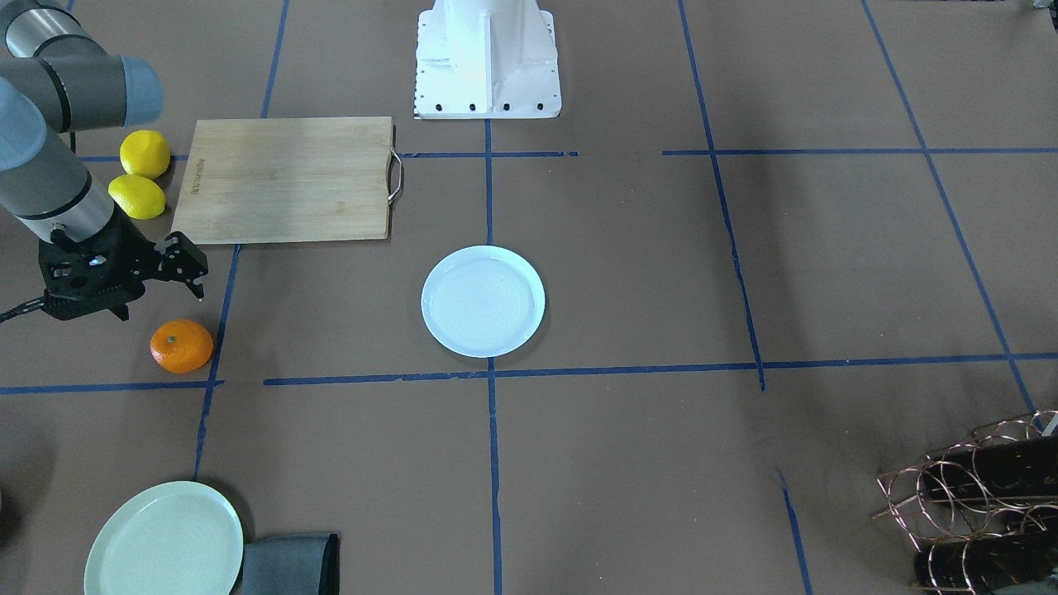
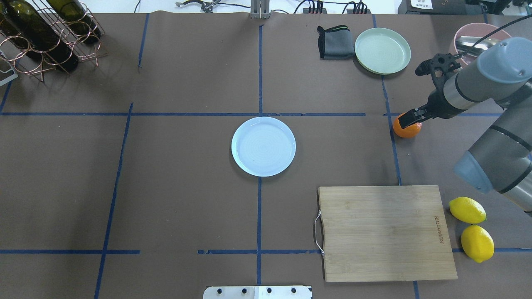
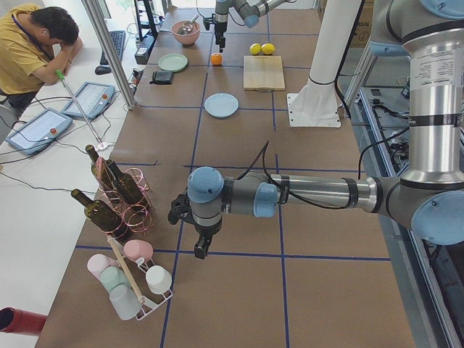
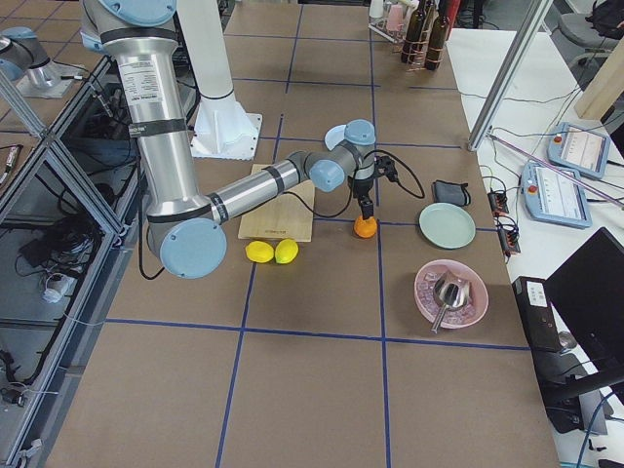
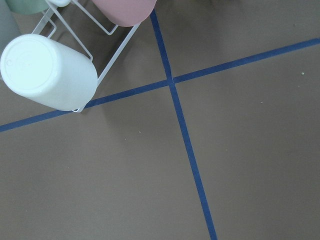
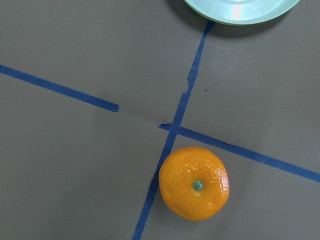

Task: Pick orange to plate
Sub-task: 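Reach the right gripper down over the orange tangerine and grasp it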

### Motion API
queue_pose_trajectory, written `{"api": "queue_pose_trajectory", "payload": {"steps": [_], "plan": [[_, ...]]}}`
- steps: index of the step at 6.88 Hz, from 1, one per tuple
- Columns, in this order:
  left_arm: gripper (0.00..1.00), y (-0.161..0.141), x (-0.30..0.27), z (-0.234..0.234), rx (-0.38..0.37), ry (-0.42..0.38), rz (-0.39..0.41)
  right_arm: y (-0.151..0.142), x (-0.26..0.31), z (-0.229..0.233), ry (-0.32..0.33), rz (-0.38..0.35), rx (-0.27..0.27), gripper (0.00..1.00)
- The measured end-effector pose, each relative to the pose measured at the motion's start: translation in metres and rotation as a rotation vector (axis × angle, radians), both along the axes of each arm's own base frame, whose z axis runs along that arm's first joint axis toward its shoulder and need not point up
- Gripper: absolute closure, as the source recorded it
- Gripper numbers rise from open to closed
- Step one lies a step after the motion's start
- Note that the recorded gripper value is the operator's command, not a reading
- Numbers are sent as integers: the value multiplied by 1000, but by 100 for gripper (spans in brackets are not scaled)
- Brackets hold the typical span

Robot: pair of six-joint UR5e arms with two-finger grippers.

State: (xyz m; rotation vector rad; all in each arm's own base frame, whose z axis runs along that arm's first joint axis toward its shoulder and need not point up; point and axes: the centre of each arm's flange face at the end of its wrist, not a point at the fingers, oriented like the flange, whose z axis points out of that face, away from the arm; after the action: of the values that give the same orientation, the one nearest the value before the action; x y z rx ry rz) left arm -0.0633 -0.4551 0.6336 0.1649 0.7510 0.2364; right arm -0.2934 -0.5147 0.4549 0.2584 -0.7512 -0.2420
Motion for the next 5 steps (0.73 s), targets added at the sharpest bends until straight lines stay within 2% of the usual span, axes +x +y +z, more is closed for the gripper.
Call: {"api": "queue_pose_trajectory", "payload": {"steps": [2, 5], "plan": [[0, 1, 0, 0, 5, -1, 2, -5, -13, 27, 22, 10, 6, 0], [0, 1, -1, -1, 10, -1, 3, -5, -30, 36, 50, 4, 10, 0]]}}
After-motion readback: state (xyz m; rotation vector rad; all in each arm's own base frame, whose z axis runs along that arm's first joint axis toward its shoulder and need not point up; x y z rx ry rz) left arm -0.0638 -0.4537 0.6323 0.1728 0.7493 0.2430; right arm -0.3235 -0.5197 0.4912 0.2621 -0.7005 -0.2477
